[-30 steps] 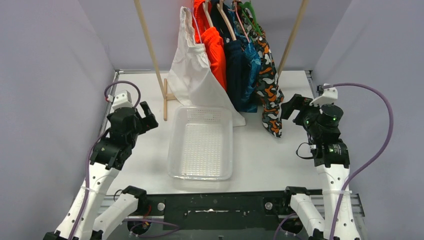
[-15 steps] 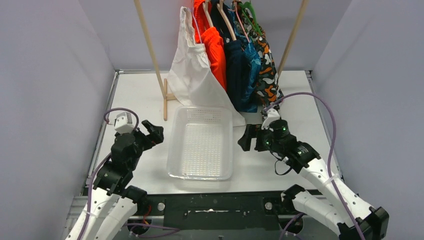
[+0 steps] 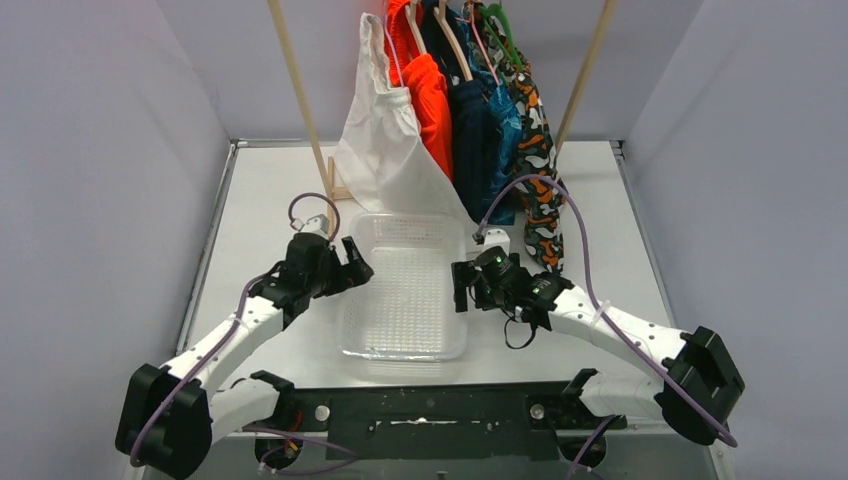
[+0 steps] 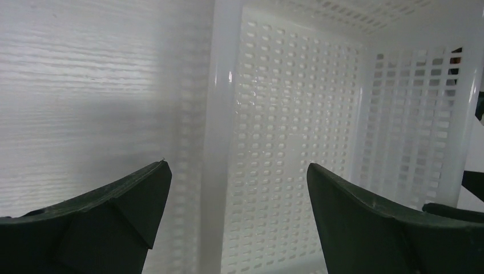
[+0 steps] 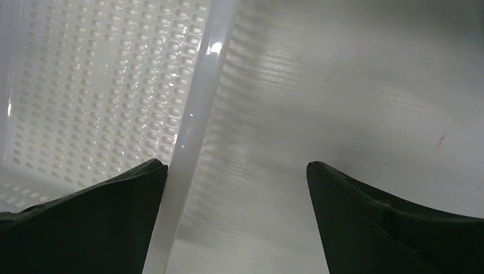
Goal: Remove the shorts from the hanger
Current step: Move the basket to the center of the board.
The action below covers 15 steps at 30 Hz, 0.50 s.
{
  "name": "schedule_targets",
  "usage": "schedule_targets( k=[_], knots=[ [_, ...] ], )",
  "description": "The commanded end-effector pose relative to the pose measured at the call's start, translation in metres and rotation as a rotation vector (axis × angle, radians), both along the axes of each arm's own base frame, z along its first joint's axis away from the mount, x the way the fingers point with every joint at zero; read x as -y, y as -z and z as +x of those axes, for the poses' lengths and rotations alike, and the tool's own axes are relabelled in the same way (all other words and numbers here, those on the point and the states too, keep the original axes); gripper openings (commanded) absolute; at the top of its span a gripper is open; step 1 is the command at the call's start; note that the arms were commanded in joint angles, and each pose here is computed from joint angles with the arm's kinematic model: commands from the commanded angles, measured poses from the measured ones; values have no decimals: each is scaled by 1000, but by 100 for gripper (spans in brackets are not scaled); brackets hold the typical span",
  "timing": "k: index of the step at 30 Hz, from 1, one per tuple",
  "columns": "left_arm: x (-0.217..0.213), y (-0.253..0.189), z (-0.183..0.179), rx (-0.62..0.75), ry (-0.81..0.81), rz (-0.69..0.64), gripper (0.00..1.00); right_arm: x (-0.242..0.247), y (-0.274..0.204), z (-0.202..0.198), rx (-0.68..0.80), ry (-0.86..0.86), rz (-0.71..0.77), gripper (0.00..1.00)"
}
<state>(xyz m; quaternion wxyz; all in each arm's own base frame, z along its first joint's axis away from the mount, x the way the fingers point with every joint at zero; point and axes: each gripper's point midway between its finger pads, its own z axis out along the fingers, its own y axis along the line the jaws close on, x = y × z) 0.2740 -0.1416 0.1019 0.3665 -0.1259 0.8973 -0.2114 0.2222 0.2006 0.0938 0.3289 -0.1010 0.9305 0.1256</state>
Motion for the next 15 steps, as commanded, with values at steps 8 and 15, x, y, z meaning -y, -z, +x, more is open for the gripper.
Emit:
schedule_targets(
  k=[8, 15],
  knots=[
    [74, -24, -23, 69, 303, -225, 85, 48, -22, 36, 139, 233, -58, 98],
    [118, -19, -35, 59, 414, -200, 83, 103, -20, 19, 149, 352, -145, 98]
  ],
)
